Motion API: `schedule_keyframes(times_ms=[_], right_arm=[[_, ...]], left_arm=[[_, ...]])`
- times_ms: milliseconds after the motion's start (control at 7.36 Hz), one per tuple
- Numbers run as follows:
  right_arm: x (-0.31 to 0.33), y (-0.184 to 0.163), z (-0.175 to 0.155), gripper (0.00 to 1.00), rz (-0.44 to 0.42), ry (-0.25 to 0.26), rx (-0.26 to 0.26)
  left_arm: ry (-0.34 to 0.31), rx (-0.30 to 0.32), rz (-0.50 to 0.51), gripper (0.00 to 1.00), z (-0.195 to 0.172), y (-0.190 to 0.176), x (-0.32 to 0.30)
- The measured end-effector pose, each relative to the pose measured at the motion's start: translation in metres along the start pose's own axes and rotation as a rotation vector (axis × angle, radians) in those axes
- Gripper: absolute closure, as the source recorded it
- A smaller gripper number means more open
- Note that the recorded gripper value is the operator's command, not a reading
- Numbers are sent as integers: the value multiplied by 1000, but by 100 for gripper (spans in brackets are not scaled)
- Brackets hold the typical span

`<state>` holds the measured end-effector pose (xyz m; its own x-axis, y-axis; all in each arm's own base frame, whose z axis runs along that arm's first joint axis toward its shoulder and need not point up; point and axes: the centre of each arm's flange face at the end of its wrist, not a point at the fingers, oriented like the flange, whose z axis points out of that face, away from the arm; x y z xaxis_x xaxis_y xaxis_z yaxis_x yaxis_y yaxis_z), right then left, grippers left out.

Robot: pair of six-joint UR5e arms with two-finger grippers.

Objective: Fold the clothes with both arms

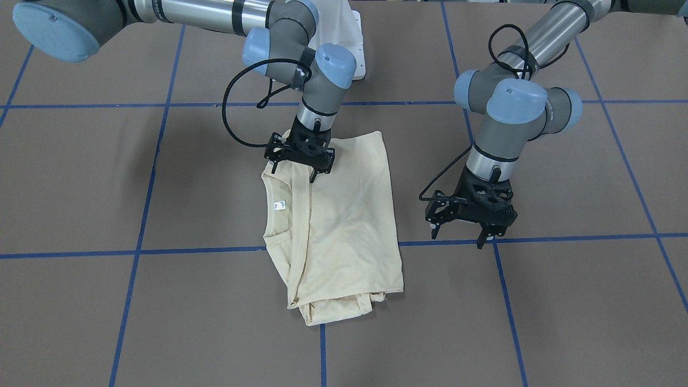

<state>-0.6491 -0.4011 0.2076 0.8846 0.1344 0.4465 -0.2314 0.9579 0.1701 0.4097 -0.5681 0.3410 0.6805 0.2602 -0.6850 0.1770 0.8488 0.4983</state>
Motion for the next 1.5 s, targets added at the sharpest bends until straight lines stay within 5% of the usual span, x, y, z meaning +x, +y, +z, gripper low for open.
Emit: schedule_keyframes(times_ms=[1088, 1495], right_arm=[[-3, 1, 12, 0, -22, 21, -9], [4, -2, 19, 0, -63, 79, -22]], left_arm=[[1, -3, 4, 0, 1, 1, 1], [7, 3, 5, 0, 1, 2, 1]])
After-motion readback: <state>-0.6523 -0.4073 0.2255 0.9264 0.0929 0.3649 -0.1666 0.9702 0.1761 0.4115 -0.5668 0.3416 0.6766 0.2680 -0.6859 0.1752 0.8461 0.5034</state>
